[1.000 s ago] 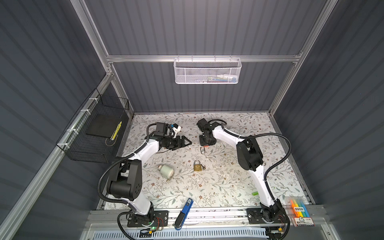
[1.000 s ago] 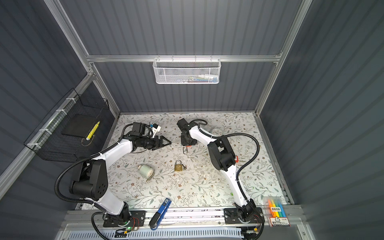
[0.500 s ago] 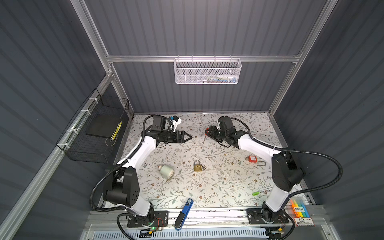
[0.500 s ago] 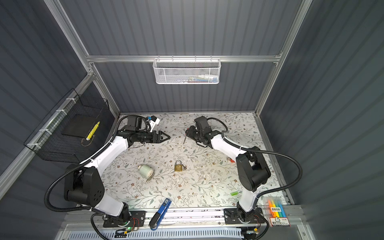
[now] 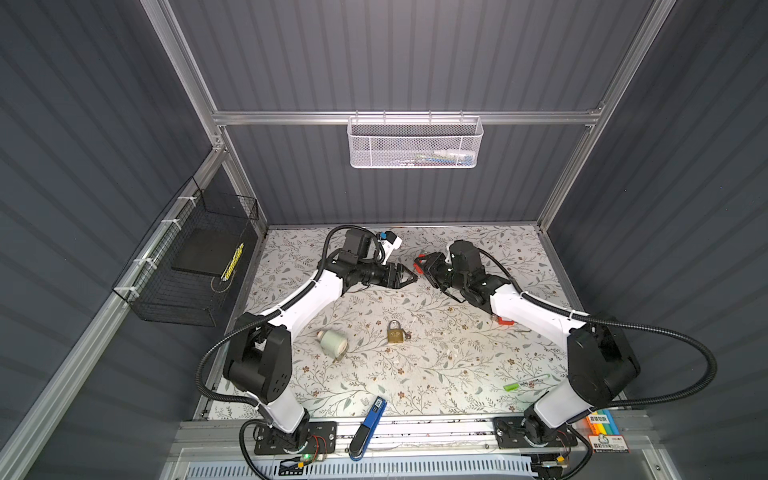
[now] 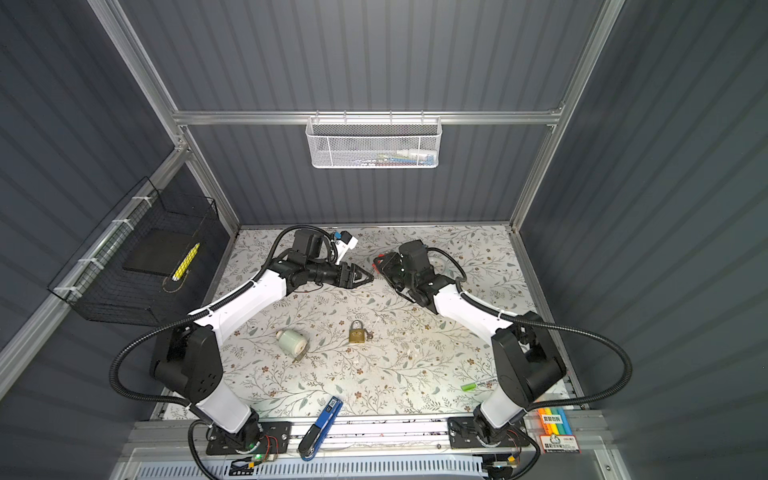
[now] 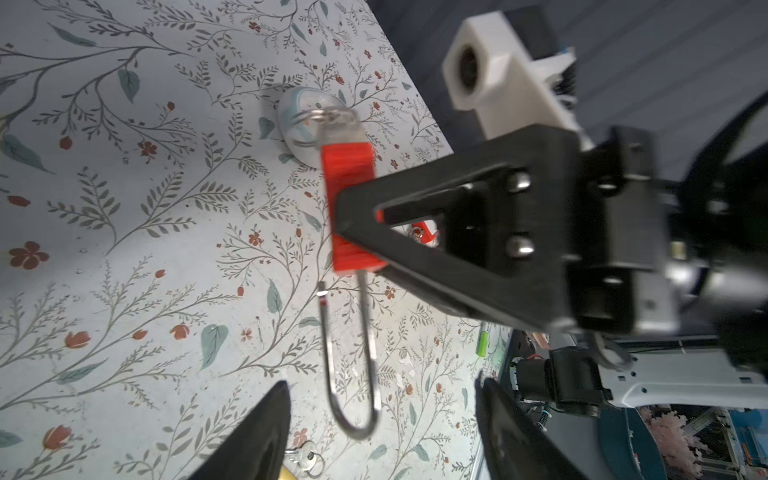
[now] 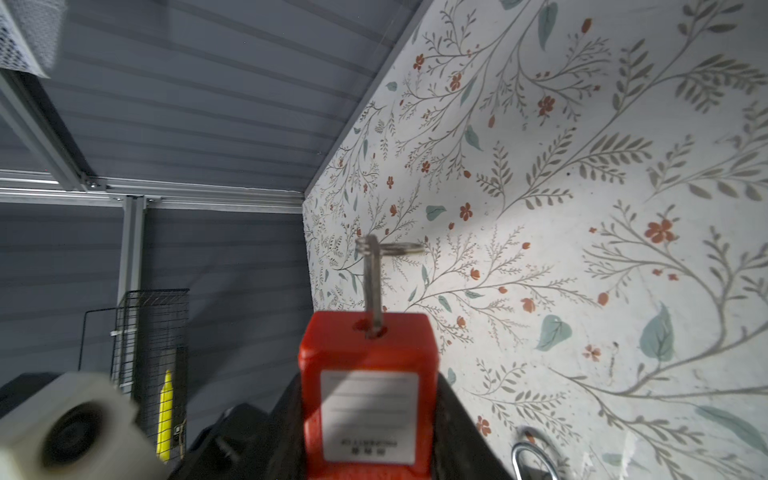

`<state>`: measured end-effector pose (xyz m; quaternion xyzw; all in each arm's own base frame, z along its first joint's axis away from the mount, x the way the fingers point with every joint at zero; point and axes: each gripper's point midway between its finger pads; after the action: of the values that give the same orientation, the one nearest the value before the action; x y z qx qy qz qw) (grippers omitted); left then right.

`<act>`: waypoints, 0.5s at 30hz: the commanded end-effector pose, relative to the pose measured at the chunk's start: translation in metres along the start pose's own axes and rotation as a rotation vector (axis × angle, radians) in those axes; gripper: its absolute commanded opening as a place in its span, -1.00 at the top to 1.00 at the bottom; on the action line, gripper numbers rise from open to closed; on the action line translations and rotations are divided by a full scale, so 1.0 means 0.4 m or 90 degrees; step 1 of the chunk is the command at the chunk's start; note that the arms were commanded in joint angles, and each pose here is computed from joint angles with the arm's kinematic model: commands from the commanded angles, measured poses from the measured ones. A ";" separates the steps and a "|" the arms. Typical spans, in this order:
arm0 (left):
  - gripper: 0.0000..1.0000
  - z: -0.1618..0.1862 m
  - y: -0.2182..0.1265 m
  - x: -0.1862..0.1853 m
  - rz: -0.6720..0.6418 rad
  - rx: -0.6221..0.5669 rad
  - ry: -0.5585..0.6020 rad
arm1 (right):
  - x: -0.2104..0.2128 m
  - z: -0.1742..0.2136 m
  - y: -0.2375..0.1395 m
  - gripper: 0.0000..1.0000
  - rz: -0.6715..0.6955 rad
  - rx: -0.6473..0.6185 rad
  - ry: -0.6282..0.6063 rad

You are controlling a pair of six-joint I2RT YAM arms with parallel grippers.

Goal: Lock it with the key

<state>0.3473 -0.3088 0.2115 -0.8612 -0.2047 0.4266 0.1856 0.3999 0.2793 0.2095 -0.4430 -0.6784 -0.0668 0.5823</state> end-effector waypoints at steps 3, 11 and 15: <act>-0.26 -0.029 0.020 -0.011 0.003 -0.007 -0.004 | 0.049 -0.010 -0.031 0.25 -0.035 -0.012 0.003; 0.41 -0.029 0.039 -0.042 0.032 -0.014 0.003 | 0.047 -0.009 -0.051 0.22 -0.028 -0.020 -0.010; 0.81 -0.023 0.039 -0.043 0.035 -0.010 0.001 | 0.055 -0.015 -0.051 0.20 -0.033 -0.023 -0.017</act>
<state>0.3474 -0.3308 0.2152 -0.8651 -0.1883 0.4321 0.1715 0.3936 0.2744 0.2191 -0.4449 -0.6798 -0.0732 0.5785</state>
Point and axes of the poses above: each gripper's point midway between its finger pads, its own y axis out along the fingers, its own x axis along the line the jaws close on, z = x × y, and after that the axes turned 4 degrees about -y, right-handed
